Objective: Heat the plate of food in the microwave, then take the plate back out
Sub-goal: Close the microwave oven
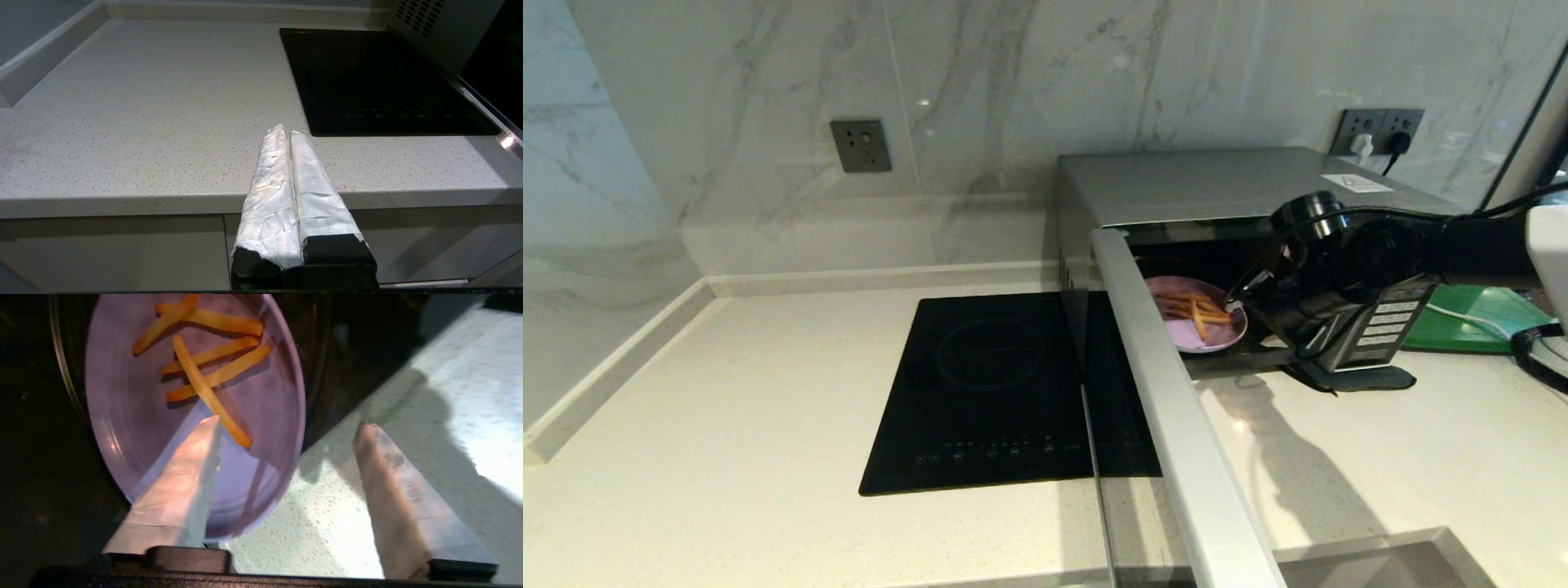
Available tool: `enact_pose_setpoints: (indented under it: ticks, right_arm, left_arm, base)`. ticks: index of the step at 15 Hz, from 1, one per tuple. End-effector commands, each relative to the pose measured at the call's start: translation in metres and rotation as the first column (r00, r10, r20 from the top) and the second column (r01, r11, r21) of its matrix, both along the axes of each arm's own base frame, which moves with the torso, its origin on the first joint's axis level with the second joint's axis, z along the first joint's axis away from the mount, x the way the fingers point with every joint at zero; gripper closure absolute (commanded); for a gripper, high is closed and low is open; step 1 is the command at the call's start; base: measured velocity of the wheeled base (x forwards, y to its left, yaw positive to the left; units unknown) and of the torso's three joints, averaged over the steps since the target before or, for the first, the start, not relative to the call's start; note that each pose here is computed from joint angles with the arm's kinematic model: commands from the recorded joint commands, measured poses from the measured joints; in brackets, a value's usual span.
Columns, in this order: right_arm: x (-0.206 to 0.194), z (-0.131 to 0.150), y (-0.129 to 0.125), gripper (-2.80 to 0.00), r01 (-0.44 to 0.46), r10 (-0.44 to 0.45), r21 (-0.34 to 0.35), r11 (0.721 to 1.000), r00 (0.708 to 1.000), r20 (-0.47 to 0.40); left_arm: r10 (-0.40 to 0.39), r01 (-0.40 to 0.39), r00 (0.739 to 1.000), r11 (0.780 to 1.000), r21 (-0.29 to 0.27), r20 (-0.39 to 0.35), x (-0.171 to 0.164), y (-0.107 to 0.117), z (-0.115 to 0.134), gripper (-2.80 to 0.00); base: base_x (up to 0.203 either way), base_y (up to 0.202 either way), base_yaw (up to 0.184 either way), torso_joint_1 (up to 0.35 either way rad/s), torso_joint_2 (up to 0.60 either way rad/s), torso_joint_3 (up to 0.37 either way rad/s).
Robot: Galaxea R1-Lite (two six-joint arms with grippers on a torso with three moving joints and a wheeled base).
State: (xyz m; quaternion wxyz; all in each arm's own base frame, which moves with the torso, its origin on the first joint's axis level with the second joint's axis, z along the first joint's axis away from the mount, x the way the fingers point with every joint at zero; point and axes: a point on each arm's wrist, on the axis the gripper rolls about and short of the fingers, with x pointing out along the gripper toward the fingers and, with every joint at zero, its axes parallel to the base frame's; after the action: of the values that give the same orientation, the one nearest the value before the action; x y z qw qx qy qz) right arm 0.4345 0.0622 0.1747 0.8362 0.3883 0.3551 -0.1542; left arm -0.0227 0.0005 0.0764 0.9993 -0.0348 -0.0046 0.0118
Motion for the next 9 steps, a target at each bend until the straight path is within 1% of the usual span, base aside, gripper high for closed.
enact_pose_setpoints:
  ticks: [1, 4, 7, 9]
  right_arm:
    - [-0.028, 0.028, -0.005, -2.8, 0.02, -0.019, -0.019, 1.0, 0.999, 0.034]
    - [-0.075, 0.05, -0.013, -2.8, 0.017, -0.013, -0.088, 0.996, 0.999, 0.04]
    - [-0.129, 0.063, -0.023, -2.8, 0.03, -0.023, -0.18, 0.983, 0.999, 0.04]
    - [-0.165, 0.074, -0.029, -2.8, 0.04, -0.026, -0.206, 0.978, 0.997, 0.07]
  left_arm:
    - [0.001, -0.001, 1.0, 1.0, -0.001, -0.001, 0.0, 0.0, 0.0, 0.0]
    - [0.001, -0.001, 1.0, 1.0, -0.001, -0.001, 0.0, 0.0, 0.0, 0.0]
    - [0.001, -0.001, 1.0, 1.0, -0.001, -0.001, 0.0, 0.0, 0.0, 0.0]
    - [0.001, -0.001, 1.0, 1.0, -0.001, -0.001, 0.0, 0.0, 0.0, 0.0]
  base:
    - [0.0, 0.0, 0.0, 0.0, 0.0, 0.0]
    - [0.0, 0.0, 0.0, 0.0, 0.0, 0.0]
    - [0.0, 0.0, 0.0, 0.0, 0.0, 0.0]
    - [0.0, 0.0, 0.0, 0.0, 0.0, 0.0]
